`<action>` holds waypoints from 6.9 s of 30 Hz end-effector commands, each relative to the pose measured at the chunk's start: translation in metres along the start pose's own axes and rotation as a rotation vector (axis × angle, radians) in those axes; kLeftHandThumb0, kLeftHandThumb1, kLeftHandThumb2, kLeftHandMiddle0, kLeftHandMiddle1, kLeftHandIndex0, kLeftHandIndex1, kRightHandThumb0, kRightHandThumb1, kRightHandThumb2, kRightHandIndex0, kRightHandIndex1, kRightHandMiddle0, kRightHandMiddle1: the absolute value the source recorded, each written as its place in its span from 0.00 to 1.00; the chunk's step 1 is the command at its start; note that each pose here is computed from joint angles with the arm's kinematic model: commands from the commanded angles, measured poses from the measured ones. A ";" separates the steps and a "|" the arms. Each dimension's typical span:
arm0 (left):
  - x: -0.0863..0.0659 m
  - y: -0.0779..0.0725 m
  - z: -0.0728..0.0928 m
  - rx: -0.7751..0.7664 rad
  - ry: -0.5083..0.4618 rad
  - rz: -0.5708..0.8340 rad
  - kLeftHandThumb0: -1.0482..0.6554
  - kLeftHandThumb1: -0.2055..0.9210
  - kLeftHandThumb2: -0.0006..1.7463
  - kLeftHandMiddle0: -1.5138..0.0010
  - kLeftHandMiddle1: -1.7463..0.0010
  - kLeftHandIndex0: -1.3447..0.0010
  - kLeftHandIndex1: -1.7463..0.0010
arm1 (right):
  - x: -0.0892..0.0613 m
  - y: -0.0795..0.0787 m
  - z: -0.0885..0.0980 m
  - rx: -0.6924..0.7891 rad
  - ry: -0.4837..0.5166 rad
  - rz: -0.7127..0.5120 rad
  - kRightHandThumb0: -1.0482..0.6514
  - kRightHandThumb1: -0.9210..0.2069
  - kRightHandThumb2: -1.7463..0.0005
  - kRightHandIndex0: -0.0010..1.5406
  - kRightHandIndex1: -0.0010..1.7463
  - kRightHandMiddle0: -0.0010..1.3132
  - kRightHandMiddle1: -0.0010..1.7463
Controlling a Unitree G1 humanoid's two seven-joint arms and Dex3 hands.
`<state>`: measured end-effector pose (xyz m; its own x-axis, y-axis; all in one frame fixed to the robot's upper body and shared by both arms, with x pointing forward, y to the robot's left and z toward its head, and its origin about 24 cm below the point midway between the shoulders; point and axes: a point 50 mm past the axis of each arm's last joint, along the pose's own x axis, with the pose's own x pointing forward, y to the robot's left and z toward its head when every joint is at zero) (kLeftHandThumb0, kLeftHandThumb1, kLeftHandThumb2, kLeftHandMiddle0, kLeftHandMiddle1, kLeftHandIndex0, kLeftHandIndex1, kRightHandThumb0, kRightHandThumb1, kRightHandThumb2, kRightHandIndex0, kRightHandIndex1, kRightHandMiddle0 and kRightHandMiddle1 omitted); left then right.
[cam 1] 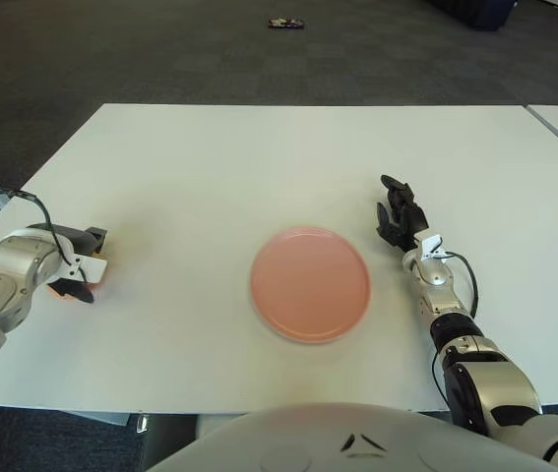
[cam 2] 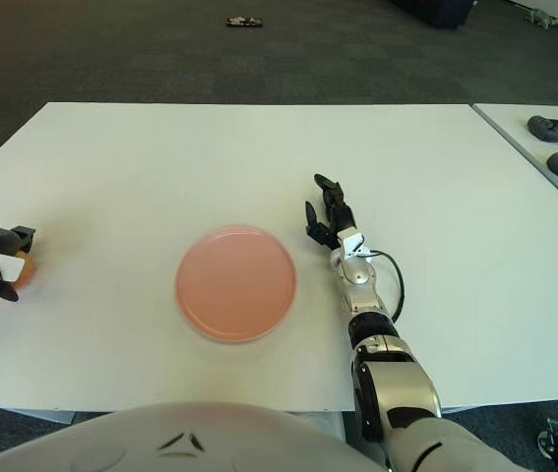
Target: Put the apple into the plate.
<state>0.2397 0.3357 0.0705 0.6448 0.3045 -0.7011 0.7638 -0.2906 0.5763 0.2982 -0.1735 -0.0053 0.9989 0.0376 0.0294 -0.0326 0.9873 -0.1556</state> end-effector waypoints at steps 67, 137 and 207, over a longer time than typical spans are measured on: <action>-0.017 -0.018 0.034 -0.031 0.102 0.226 0.47 0.69 0.55 0.65 0.17 0.70 0.05 | -0.012 -0.005 -0.014 -0.046 0.051 -0.015 0.12 0.00 0.56 0.11 0.00 0.00 0.29; 0.005 0.000 0.013 0.099 -0.123 0.854 0.61 0.37 0.82 0.62 0.00 0.57 0.01 | -0.013 -0.003 -0.013 -0.032 0.057 -0.031 0.14 0.00 0.56 0.16 0.01 0.00 0.40; -0.113 0.140 0.052 -0.296 -0.494 1.385 0.33 0.41 0.79 0.18 0.00 0.51 0.00 | -0.011 0.004 -0.016 -0.011 0.071 -0.030 0.15 0.00 0.57 0.16 0.00 0.00 0.40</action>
<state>0.2698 0.2266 0.1970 0.8501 -0.3511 0.3925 -0.3805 0.1059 0.9187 0.2957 -0.1693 -0.0058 0.9987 0.0070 0.0501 0.0012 0.9868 -0.1617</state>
